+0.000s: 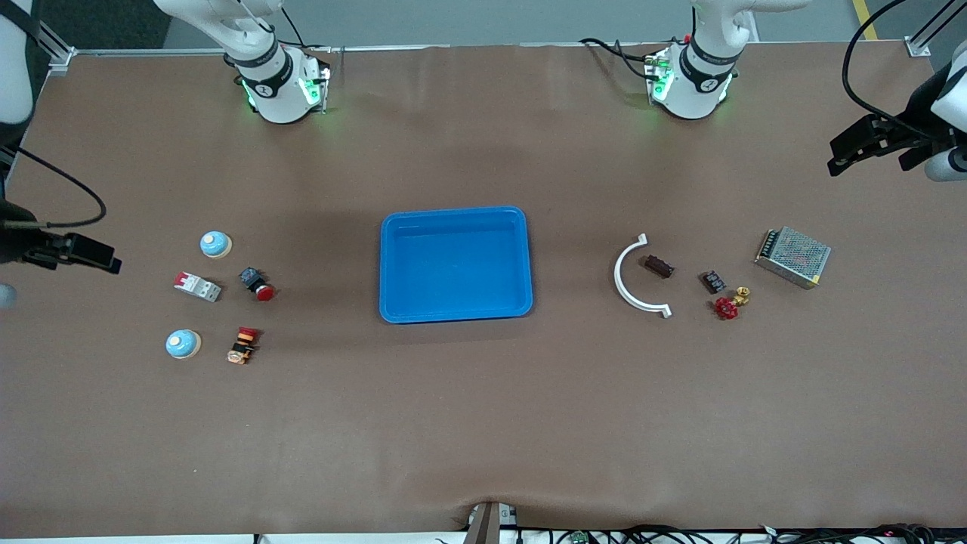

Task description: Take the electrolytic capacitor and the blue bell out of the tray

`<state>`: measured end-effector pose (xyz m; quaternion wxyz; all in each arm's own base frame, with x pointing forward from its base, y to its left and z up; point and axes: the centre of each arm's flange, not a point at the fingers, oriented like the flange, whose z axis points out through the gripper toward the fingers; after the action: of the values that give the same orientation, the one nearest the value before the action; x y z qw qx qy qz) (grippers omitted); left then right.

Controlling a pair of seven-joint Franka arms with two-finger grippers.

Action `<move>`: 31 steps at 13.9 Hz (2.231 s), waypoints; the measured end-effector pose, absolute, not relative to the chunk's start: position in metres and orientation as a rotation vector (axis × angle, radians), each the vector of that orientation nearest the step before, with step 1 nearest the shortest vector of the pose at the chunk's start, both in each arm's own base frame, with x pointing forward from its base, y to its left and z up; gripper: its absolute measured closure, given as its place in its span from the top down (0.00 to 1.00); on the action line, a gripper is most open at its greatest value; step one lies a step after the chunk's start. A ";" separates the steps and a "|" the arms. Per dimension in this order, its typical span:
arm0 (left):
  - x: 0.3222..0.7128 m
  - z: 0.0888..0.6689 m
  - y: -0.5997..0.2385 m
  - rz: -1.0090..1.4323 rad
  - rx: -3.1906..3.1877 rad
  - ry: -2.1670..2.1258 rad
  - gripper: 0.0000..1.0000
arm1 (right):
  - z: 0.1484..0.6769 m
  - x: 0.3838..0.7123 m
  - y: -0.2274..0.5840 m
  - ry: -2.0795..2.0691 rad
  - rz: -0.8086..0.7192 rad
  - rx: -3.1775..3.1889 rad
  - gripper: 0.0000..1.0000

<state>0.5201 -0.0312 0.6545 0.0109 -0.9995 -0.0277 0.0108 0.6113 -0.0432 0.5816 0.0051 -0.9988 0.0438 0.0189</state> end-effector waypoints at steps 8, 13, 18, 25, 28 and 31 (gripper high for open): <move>0.520 0.659 -0.031 0.019 -3.119 -0.084 1.00 | 0.592 0.578 -0.046 0.144 0.057 -3.117 1.00; 0.520 0.660 -0.033 0.016 -3.120 -0.079 1.00 | 0.595 0.573 -0.042 0.160 0.050 -3.077 1.00; 0.520 0.662 -0.033 0.008 -3.120 -0.077 1.00 | 0.586 0.572 -0.038 0.206 0.078 -3.044 1.00; 0.520 0.665 -0.033 -0.002 -3.121 -0.077 1.00 | 0.594 0.575 -0.021 0.135 0.000 -3.117 1.00; 0.520 0.665 -0.033 -0.002 -3.121 -0.077 1.00 | 0.593 0.575 -0.021 0.134 0.004 -3.120 1.00; 0.520 0.665 -0.033 -0.006 -3.121 -0.077 1.00 | 0.590 0.575 -0.021 0.134 0.012 -3.120 1.00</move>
<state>0.5198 -0.0333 0.6654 0.0098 -0.9996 -0.0245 -0.0018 0.5749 -0.0211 0.5903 0.0092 -0.9990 0.0430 0.0037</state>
